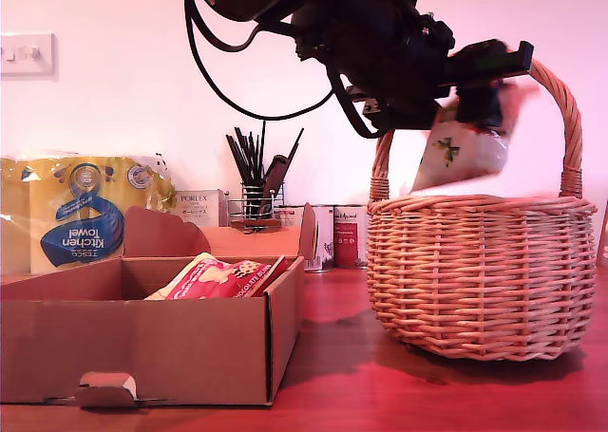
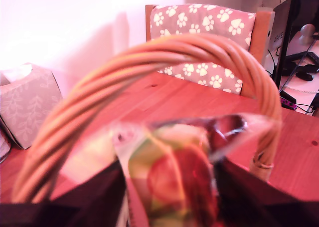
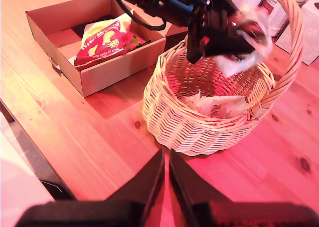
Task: Move the bags of Easter eggs from the cardboard box on the left into the woven basket on the right side.
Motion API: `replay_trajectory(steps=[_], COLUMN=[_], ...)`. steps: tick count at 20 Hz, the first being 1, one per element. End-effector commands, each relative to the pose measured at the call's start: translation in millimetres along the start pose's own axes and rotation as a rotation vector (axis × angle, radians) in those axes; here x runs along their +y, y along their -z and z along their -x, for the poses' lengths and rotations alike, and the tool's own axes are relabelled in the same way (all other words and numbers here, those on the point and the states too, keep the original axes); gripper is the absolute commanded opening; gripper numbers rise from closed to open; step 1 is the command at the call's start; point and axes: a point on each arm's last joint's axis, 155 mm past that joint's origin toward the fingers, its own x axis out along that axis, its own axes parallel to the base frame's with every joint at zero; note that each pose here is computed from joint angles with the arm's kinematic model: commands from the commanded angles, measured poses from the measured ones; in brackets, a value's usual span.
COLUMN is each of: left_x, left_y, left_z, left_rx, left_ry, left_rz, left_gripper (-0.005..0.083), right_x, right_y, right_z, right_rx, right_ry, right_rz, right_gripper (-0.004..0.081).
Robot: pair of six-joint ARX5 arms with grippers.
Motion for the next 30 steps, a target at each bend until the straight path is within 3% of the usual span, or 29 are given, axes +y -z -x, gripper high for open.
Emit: replay_trajectory(steps=[1,5,11,18,20,23,24,30], left_x=[-9,-12,8,11,6,-6,-11,-36], left_y=[3,3,5,9,11,14,14,0], left_z=[-5,-5,-4,-4,-2,8,13,53], left_rx=[-0.012,-0.012,0.002,0.02,0.038,0.09,0.109,0.185], left_ry=[0.014,0.015,-0.088,-0.09,-0.078,-0.045,-0.033,0.078], left_rz=[-0.028,-0.034,-0.096,-0.109,-0.135,-0.155,-0.159,-0.142], left_gripper=[0.053,0.0409,0.0568,0.0571,0.0445,0.0059,-0.003,-0.0019], right_x=[-1,-1,1,5,5,5,5,5], right_y=[-3,-3,-3,-5,-5,-5,-5,-5], right_z=[2,2,2,3,3,3,3,3], right_rx=[-0.015,-0.015,-0.018,-0.025,-0.025,-0.025,-0.025,-0.025], right_ry=[0.007,0.007,-0.005,-0.026,-0.026,-0.026,-0.026,-0.025], right_rz=[0.001,0.001,0.001,0.001,0.001,0.006,0.008,0.019], right_gripper=[-0.0013,-0.0013,-0.0013,-0.0013,-0.0013,-0.0013,-0.0013,-0.0013])
